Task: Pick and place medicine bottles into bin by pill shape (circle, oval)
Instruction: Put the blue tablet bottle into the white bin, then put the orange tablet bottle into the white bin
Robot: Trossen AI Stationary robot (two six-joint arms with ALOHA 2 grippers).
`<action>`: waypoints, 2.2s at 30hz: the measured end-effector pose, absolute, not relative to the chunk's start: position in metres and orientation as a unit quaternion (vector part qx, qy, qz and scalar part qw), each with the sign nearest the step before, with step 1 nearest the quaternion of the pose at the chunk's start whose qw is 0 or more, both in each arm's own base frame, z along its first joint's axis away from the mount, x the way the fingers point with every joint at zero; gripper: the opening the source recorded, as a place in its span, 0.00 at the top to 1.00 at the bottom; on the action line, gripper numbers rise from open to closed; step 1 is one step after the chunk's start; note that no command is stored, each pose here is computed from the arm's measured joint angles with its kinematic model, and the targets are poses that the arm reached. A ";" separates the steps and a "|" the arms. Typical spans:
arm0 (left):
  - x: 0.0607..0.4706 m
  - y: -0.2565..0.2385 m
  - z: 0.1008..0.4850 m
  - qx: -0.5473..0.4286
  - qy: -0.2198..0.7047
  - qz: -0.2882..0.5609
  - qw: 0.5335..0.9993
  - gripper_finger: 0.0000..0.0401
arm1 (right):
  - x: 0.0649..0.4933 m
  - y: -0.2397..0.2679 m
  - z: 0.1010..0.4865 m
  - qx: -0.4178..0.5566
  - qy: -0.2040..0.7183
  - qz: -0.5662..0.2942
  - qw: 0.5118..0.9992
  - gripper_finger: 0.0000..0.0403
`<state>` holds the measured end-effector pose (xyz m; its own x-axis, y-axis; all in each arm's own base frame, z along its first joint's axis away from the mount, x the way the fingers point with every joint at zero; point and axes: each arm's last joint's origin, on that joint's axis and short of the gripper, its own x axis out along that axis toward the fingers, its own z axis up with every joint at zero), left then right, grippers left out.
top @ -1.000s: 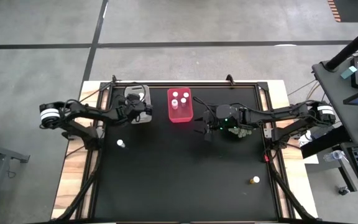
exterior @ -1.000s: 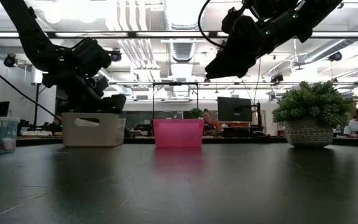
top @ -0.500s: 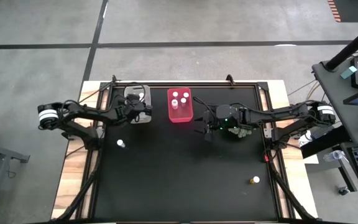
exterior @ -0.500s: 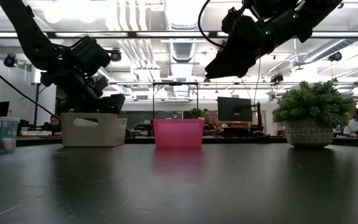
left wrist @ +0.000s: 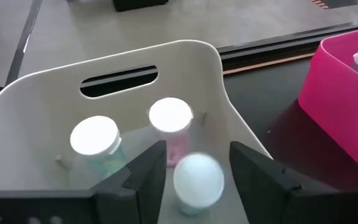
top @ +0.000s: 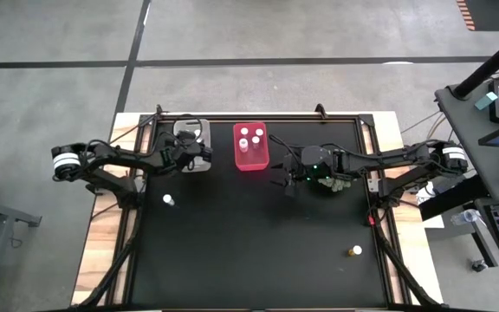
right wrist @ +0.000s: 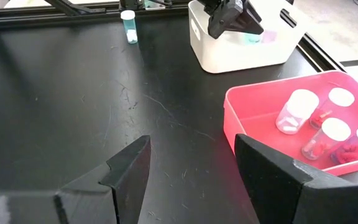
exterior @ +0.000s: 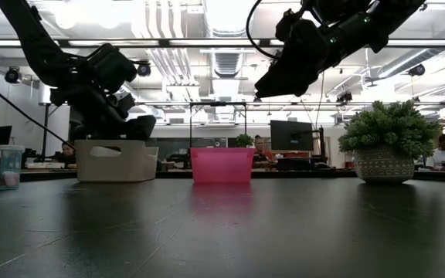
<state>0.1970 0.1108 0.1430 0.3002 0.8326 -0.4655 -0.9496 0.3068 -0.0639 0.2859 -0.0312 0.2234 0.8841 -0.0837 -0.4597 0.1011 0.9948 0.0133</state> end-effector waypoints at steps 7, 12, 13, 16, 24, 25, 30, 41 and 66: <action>0.197 0.110 0.149 -0.151 0.182 0.553 0.799 0.52 | 0.286 -0.031 0.223 0.018 0.236 -0.048 0.970 0.44; 0.197 0.107 0.166 -0.141 0.158 0.536 0.817 0.52 | 0.286 -0.031 0.223 0.019 0.237 -0.048 0.970 0.44; 0.196 0.106 0.170 -0.140 0.150 0.533 0.821 0.52 | 0.286 -0.031 0.223 0.019 0.237 -0.048 0.970 0.44; 0.192 0.100 0.185 -0.142 0.120 0.523 0.832 0.52 | 0.285 -0.031 0.222 0.024 0.240 -0.049 0.969 0.44; 0.188 0.065 0.219 -0.124 0.068 0.410 0.901 0.52 | 0.284 -0.030 0.219 0.042 0.259 -0.052 0.964 0.44; 0.188 0.059 0.222 -0.119 0.064 0.394 0.909 0.52 | 0.283 -0.030 0.219 0.045 0.261 -0.051 0.963 0.44; 0.189 0.030 0.239 -0.093 0.045 0.318 0.942 0.52 | 0.282 -0.027 0.216 0.073 0.277 -0.049 0.957 0.44; 0.191 -0.012 0.247 -0.089 0.041 0.208 0.973 0.52 | 0.279 0.004 0.215 0.112 0.350 -0.017 0.930 0.44; 0.194 -0.047 0.241 -0.203 0.042 0.112 0.972 0.52 | 0.239 0.077 0.222 0.182 0.575 -0.024 0.797 0.44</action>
<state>0.1937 -0.0469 0.2413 0.9714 0.2002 -0.1274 -0.2344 0.8927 -0.3848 0.2388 0.0771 0.2219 0.3382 0.1718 -0.9253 0.2473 0.9324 0.2635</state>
